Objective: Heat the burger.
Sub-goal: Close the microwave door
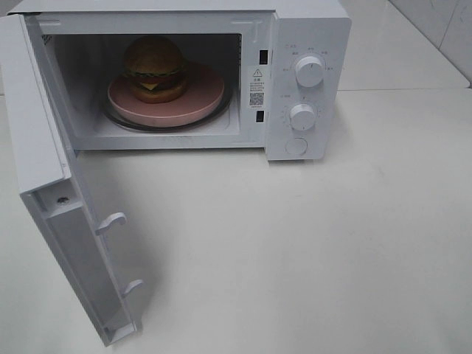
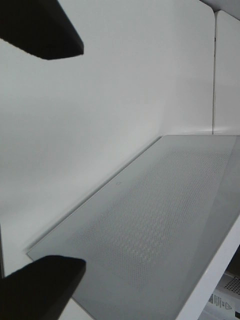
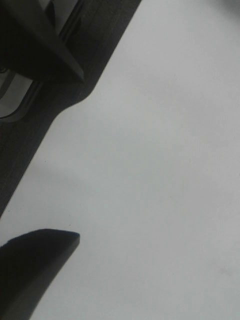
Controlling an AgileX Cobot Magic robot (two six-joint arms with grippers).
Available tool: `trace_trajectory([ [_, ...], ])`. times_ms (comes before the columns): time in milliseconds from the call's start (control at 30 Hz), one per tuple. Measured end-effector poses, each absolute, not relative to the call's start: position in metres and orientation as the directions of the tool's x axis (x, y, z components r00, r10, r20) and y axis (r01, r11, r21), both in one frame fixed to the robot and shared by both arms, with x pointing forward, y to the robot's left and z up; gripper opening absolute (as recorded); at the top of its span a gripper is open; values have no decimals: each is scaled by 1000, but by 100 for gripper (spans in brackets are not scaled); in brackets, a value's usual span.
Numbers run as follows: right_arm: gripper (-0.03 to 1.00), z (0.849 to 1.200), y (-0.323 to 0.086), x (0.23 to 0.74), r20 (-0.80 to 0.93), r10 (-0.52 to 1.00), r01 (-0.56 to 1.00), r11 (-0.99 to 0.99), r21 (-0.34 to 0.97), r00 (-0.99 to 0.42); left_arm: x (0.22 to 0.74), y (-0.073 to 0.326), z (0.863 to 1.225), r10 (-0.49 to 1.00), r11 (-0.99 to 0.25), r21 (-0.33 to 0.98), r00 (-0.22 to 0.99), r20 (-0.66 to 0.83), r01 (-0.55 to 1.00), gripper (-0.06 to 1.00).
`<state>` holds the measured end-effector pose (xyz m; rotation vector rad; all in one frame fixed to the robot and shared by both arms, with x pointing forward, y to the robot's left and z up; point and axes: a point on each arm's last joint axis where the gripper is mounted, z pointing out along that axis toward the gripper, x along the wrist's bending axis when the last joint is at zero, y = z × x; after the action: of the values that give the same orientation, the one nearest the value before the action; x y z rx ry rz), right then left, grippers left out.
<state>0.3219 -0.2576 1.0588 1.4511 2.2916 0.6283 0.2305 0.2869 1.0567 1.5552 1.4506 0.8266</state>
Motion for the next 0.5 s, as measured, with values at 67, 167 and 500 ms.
trace_trajectory([
  [67,77,1056,-262,320,-59,922,761,350,546,-382,230,287,1057,991,15,897,115,-74,442,99],
  [167,77,1051,-275,313,-56,955,780,271,564,-291,230,287,1057,991,15,897,115,-74,442,99],
  [500,77,1045,-301,281,1,1000,710,15,705,-22,230,287,1057,991,15,897,115,-74,442,99],
])
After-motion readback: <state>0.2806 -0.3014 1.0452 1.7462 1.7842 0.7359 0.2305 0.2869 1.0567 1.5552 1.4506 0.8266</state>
